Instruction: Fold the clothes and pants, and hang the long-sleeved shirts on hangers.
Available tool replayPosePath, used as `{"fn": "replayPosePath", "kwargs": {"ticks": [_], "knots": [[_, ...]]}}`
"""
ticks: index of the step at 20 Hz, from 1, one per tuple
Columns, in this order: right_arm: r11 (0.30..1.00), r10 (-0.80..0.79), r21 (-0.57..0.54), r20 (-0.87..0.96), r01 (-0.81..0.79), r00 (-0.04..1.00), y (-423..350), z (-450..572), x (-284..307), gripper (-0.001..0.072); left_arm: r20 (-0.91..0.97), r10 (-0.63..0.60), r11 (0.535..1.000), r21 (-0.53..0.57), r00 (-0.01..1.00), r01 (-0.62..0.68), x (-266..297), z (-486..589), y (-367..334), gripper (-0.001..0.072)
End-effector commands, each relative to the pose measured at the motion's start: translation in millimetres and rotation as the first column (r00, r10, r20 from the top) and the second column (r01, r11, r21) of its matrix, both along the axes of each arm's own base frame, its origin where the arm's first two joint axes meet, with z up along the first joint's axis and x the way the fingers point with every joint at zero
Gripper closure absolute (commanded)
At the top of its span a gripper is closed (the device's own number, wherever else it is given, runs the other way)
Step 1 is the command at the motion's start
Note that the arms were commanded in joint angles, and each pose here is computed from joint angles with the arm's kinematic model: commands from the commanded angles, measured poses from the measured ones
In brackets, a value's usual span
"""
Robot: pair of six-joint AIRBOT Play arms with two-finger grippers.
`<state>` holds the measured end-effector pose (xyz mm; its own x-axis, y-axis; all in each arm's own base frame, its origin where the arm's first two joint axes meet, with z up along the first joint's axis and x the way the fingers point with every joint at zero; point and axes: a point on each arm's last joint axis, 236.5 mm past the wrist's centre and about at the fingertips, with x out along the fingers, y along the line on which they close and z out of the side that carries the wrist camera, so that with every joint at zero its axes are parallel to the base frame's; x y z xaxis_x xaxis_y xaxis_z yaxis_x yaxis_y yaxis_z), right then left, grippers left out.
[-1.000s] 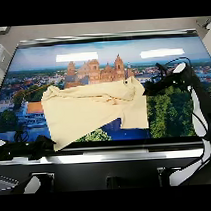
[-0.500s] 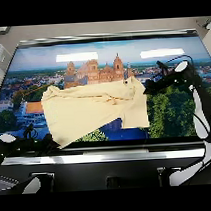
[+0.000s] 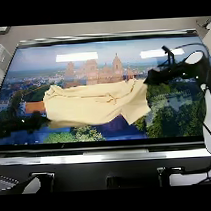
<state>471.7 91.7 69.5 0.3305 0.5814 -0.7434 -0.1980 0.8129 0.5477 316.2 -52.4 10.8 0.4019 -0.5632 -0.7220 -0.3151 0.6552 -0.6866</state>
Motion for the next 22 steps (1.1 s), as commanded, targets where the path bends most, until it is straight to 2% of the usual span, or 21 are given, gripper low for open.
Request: {"fn": "replayPosePath", "kwargs": {"ticks": [1, 3, 6, 10, 13, 16, 18, 20, 22], "knots": [[0.999, -0.012, 0.045, 0.322, -0.003, 0.947, 13, 117, -1, 0.0682, 0.318, 0.008, 0.994, 0.100, 0.948, -0.042, 71, 131, 26, 0.0693], [0.995, -0.100, 0.054, 0.542, 0.084, 0.834, 3, 203, -7, 0.0682, 0.508, -0.010, 0.977, 0.188, 0.861, -0.099, 99, 228, 43, 0.0693], [0.963, -0.264, 0.164, 0.744, 0.216, 0.614, -15, 325, -49, 0.0683, 0.745, -0.031, 0.931, 0.264, 0.666, -0.252, 99, 378, 62, 0.0693], [0.949, -0.282, 0.173, 0.842, 0.265, 0.459, -22, 409, -133, 0.0682, 0.922, -0.100, 0.860, 0.270, 0.375, -0.433, 17, 522, 57, 0.0693], [0.963, -0.242, 0.164, 0.872, 0.213, 0.425, -3, 440, -215, 0.0682, 0.949, -0.139, 0.822, 0.270, 0.282, -0.502, -65, 552, 33, 0.0693], [0.956, -0.278, 0.216, 0.886, 0.200, 0.370, 5, 463, -296, 0.0682, 0.964, -0.149, 0.743, 0.255, 0.219, -0.618, -142, 565, 21, 0.0693], [0.933, -0.336, 0.263, 0.882, 0.247, 0.330, -5, 472, -317, 0.0682, 0.974, -0.095, 0.699, 0.213, 0.207, -0.682, -170, 566, 29, 0.0694], [0.922, -0.350, 0.256, 0.870, 0.289, 0.346, -14, 466, -304, 0.0682, 0.951, -0.080, 0.708, 0.266, 0.299, -0.654, -156, 544, 33, 0.0695], [0.923, -0.343, 0.222, 0.844, 0.314, 0.412, -20, 450, -262, 0.0682, 0.904, -0.051, 0.775, 0.305, 0.425, -0.554, -116, 510, 34, 0.0694]]}}
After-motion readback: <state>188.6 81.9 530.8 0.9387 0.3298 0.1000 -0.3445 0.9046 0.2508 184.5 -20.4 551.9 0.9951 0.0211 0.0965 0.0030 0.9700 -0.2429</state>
